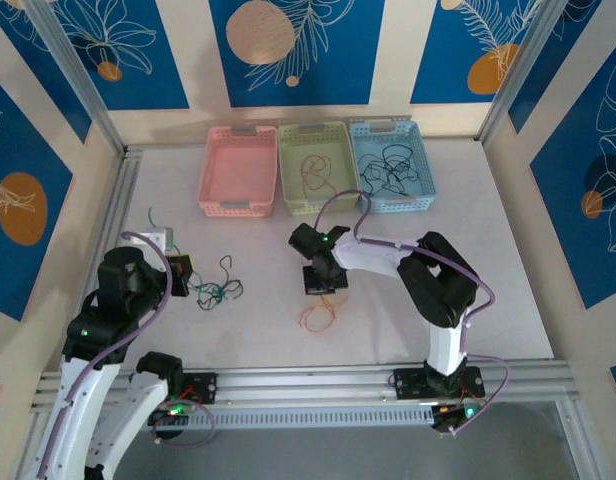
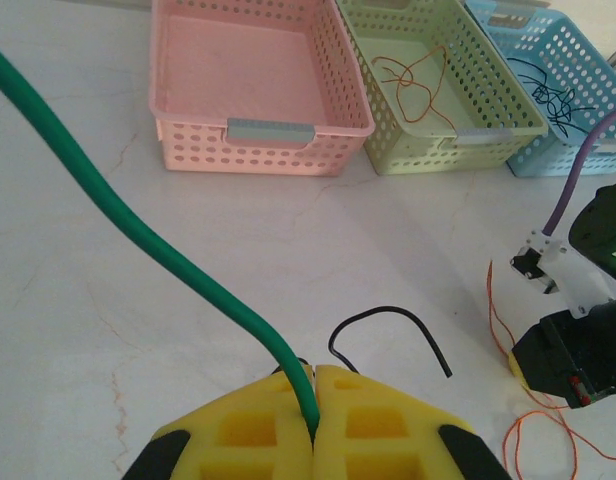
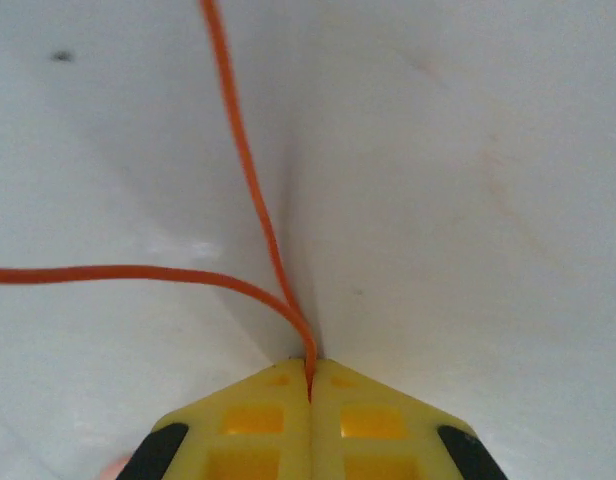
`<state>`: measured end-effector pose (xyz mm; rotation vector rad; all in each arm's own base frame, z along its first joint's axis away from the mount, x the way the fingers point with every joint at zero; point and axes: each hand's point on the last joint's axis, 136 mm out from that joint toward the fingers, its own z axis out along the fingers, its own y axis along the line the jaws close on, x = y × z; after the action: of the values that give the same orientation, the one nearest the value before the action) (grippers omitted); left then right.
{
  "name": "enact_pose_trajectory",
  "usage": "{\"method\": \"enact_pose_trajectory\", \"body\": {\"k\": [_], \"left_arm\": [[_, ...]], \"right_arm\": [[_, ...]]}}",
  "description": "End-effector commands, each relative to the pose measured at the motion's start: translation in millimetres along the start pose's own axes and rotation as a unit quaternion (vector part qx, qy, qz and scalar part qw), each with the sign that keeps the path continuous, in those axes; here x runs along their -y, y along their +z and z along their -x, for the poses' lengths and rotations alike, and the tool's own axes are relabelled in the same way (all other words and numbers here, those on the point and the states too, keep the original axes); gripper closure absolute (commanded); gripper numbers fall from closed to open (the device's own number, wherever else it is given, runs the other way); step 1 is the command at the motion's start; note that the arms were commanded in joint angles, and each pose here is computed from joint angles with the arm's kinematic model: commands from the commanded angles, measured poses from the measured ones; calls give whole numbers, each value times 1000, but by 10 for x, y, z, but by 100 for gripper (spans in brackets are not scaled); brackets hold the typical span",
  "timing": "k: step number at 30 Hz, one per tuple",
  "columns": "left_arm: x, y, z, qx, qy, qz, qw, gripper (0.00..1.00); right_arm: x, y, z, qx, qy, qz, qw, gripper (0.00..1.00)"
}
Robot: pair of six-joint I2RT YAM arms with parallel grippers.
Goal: Untangle the cables
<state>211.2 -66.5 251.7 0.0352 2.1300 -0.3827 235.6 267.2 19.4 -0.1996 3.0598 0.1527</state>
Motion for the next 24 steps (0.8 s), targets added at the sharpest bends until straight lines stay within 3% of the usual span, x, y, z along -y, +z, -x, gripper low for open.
{"method": "enact_pose_trajectory", "body": {"k": [1,8,16,20,24], "left_arm": [[32,-25,63,13,4,-10,1000,100],[32,-21,61,12,4,-10,1000,100],[32,-15,61,11,3,-10,1000,100],[35,-11,58,10,4,-11,1000,100],[38,-4,52,8,4,-12,1000,100]], "right_arm": [[-152,-344,158,51,-23,41,998,100],[-119,-1409,795,187,-27,110,976,100],[64,-2625,1835,325,4,184,928,100],[107,-2885,2348,357,19,197,913,100],[126,-2883,2884,370,42,220,902,100]]}}
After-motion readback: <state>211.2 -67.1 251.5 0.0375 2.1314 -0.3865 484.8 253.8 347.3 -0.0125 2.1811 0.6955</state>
